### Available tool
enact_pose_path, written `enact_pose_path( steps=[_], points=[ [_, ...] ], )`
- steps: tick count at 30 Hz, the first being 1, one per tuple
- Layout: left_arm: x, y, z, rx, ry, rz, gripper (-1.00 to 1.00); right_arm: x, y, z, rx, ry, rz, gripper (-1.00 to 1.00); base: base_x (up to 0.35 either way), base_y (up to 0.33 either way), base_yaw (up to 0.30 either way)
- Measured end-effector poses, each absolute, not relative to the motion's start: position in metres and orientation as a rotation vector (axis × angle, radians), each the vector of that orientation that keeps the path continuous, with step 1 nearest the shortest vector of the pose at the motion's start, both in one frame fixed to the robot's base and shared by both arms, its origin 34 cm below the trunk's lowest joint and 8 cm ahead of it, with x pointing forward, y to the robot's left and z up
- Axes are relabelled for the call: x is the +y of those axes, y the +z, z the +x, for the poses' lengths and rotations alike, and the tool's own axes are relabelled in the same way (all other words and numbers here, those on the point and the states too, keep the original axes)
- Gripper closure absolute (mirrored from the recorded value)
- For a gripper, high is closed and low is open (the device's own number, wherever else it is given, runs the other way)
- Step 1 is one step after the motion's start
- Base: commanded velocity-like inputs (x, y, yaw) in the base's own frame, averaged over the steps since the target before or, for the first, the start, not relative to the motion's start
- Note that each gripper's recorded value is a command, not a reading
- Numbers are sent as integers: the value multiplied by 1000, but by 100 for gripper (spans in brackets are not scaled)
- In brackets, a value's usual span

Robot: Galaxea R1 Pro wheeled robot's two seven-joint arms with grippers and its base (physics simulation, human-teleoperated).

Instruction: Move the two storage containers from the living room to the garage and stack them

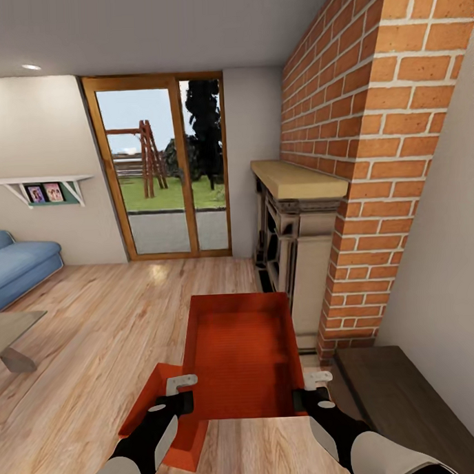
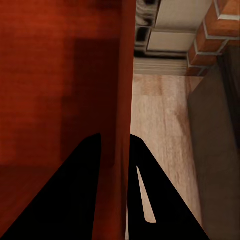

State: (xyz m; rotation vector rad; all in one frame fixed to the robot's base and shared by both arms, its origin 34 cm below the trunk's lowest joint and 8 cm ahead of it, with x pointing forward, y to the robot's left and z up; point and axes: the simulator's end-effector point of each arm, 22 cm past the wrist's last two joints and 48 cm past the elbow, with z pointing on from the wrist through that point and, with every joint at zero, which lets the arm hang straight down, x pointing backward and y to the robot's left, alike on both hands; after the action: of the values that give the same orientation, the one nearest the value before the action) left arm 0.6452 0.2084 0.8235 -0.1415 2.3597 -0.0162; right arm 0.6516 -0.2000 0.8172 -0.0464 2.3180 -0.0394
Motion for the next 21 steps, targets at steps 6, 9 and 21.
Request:
enact_pose_path(
  steps=[6, 9, 21],
  points=[
    [208, 829, 647, 2350, -17, -141, 100, -200, 822, 653, 2309, -40, -46, 100, 0, 0, 0],
    [208, 831, 648, 2345, -17, -141, 100, -200, 825, 654, 2304, -40, -46, 100, 0, 0, 0],
    [208, 841, 651, 2327, -18, -141, 100, -200, 835, 658, 2285, -40, -46, 100, 0, 0, 0]
  ],
)
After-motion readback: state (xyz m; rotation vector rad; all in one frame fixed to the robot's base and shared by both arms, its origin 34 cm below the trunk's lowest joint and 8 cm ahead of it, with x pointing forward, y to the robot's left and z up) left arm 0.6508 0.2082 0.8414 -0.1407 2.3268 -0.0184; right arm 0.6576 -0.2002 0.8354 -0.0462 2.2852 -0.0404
